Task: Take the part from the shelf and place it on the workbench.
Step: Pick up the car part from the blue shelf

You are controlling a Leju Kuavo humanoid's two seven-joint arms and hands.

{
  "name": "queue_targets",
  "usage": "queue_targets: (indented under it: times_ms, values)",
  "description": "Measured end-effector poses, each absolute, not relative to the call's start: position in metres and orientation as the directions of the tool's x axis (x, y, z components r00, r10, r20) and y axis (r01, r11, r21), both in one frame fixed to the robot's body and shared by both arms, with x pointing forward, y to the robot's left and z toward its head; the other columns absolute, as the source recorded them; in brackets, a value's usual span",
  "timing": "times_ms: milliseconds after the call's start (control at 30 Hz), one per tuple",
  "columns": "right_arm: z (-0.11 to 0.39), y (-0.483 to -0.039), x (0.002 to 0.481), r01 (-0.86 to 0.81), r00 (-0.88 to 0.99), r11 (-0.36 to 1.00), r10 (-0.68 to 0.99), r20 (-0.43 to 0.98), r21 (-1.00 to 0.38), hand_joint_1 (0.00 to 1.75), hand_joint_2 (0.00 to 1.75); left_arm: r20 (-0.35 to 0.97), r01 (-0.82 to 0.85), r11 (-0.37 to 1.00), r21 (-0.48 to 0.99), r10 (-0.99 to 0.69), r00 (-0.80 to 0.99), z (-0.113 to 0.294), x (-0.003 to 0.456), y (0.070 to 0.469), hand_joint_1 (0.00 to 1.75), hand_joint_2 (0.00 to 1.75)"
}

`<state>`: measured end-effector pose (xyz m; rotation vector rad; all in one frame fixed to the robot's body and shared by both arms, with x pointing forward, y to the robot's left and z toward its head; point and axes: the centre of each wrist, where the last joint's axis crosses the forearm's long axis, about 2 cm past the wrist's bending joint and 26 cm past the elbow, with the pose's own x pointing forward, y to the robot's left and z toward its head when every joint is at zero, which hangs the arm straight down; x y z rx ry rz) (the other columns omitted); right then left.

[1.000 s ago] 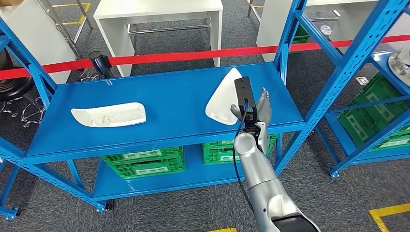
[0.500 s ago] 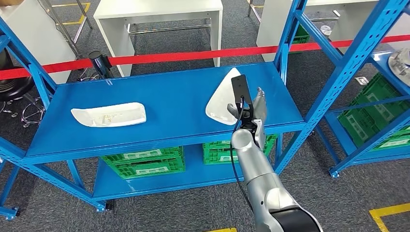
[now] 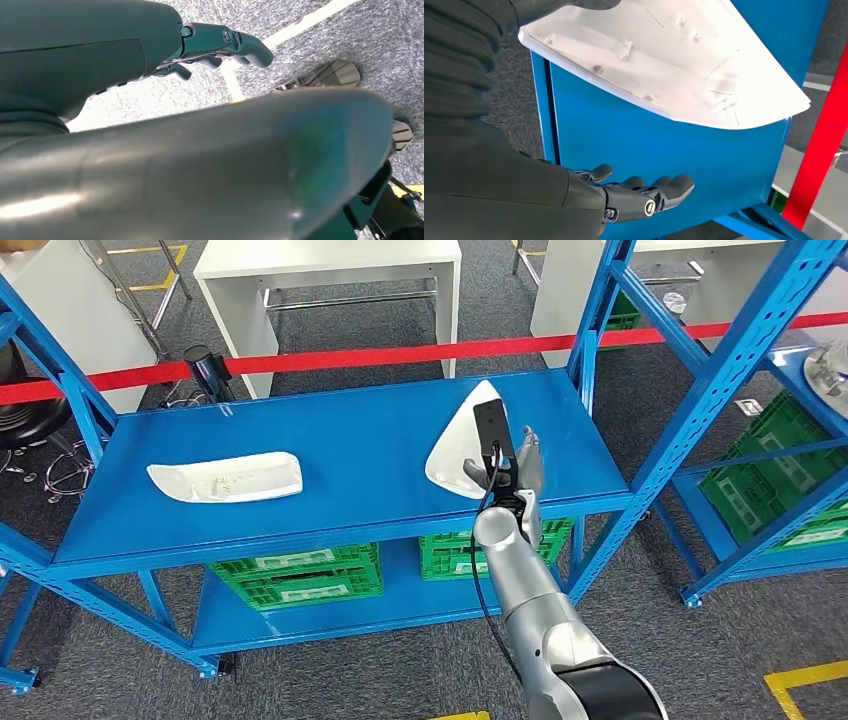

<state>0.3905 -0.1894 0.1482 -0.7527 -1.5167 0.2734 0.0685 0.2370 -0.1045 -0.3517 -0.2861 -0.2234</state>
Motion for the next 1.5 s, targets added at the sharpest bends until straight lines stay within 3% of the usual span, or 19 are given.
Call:
queue_targets:
  times_ms: [1500]
  values:
    - [0.146, -0.197, 0.405, 0.286, 0.093, 0.736, 0.617, 0.782, -0.614, 0.0, 1.75, 0.3, 0.269, 0.918, -0.29, -0.18, 0.937, -0.107, 0.059, 0.247, 0.0, 0.0]
